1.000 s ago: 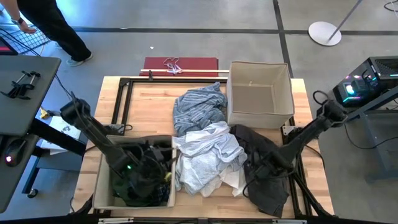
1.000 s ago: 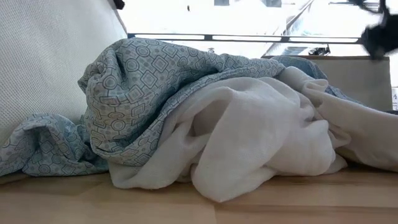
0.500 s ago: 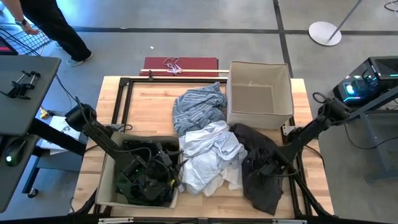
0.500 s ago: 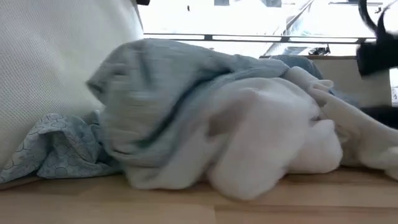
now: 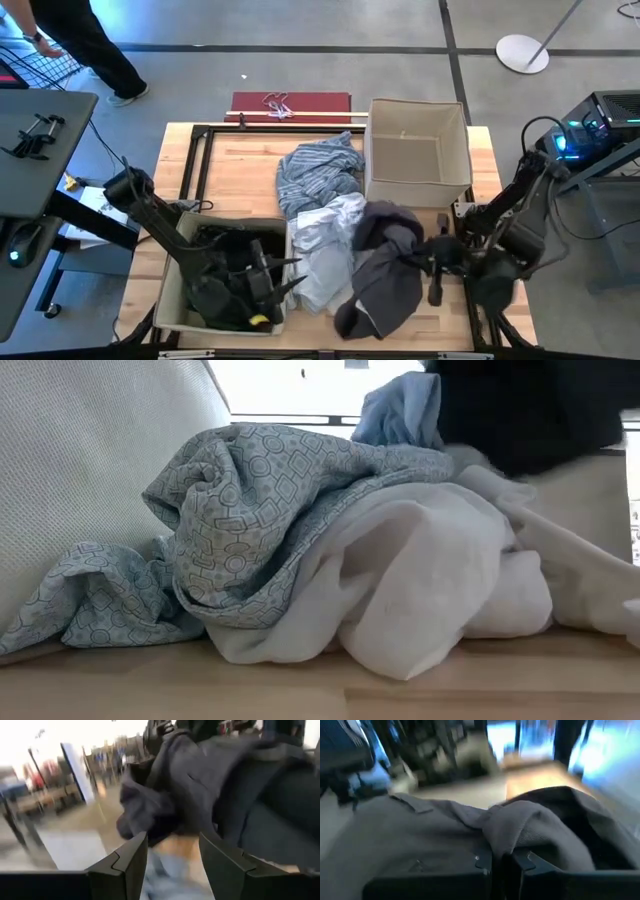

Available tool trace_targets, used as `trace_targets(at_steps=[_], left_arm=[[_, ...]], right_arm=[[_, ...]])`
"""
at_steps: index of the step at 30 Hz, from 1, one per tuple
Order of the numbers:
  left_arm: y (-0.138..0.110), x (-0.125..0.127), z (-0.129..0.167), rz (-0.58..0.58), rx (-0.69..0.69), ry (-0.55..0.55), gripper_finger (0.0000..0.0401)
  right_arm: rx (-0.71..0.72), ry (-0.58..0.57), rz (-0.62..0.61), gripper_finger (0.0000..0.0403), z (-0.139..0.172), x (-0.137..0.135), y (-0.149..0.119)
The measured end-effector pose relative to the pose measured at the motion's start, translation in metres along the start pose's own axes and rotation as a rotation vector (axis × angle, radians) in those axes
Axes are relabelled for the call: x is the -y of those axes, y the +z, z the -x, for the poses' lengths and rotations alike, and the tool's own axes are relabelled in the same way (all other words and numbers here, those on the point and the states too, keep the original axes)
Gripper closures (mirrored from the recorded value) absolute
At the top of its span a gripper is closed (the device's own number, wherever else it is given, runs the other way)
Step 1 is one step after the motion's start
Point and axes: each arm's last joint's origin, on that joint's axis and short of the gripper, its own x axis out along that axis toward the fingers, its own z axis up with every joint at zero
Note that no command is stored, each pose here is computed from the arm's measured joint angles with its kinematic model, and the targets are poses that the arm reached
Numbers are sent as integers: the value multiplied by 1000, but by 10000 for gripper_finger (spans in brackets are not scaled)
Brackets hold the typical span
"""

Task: Sort clothes
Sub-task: Put the gray pants into the bottom laundry organizer

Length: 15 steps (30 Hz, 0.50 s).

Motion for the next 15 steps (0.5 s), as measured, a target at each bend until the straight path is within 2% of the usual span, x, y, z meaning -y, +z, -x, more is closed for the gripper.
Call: trace_targets(at_steps=[3, 7, 10, 15], left_arm=[[21, -5, 6, -63, 100, 24, 229], [41, -17, 7, -135, 261, 28, 229], [49, -22, 4, -220, 398, -5, 229], [51, -30, -11, -205, 511, -39, 228]], right_arm=[[137, -3, 92, 395, 4, -6, 23], [230, 4, 183, 399, -6, -9, 37], [229, 17, 217, 400, -22, -7, 36], [185, 3, 202, 400, -56, 0, 24]])
